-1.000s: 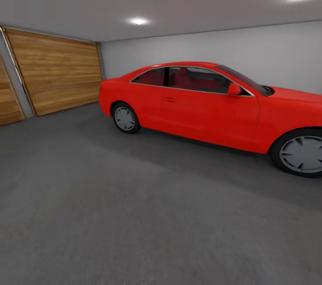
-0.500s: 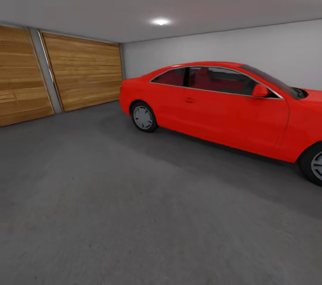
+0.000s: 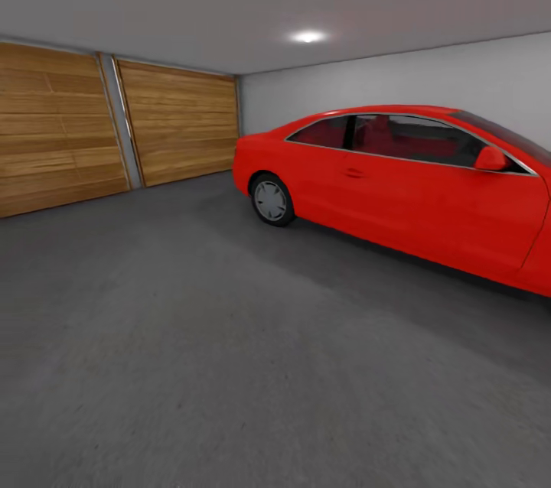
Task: Move the two storage containers from the living room to the garage. In the garage, place one container on the floor and stack the other container on top of it (either order is fine).
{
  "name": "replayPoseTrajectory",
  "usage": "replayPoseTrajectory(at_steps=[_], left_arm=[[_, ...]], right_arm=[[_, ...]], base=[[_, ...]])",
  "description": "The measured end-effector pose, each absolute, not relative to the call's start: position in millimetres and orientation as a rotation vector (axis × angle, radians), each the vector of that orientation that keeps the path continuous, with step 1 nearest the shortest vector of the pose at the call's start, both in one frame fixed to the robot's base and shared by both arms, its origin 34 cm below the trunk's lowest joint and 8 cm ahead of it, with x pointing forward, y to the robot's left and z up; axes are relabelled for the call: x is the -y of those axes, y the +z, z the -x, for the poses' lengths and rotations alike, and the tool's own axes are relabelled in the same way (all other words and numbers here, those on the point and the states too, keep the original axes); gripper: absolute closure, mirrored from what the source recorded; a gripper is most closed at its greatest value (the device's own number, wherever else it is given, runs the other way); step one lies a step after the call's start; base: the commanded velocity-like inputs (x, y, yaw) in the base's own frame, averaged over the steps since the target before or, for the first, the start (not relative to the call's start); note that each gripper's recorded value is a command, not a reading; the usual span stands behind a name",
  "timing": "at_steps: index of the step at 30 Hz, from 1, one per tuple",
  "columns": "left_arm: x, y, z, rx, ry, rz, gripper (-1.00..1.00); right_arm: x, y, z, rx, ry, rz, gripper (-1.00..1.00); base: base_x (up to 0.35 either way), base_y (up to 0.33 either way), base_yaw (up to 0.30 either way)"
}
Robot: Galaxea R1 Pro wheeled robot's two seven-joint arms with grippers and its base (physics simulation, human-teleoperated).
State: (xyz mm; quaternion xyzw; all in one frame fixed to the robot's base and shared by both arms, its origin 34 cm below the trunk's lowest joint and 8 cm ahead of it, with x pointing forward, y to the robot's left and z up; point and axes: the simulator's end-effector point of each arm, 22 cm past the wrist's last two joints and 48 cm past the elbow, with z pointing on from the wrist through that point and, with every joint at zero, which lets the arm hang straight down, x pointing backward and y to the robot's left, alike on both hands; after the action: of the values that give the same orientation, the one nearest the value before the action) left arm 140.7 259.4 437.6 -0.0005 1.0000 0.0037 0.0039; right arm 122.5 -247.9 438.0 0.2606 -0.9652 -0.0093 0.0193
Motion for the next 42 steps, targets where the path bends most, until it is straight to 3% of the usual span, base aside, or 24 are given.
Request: replayPoseTrajectory(at_steps=[21, 42], left_arm=[[-258.8, 437.7, -148.7, -3.113, 0.010, 0.002, -1.00], [-259.2, 438.0, -157.5, -3.090, 0.011, 0.002, -1.00]], right_arm=[[247.9, 437.7, -130.9, 3.016, -0.020, -0.815, -1.00], [237.0, 437.7, -139.8, 3.041, -0.032, -0.822, -1.00]], base=[[0.000, 0.000, 0.138], [0.000, 0.000, 0.218]])
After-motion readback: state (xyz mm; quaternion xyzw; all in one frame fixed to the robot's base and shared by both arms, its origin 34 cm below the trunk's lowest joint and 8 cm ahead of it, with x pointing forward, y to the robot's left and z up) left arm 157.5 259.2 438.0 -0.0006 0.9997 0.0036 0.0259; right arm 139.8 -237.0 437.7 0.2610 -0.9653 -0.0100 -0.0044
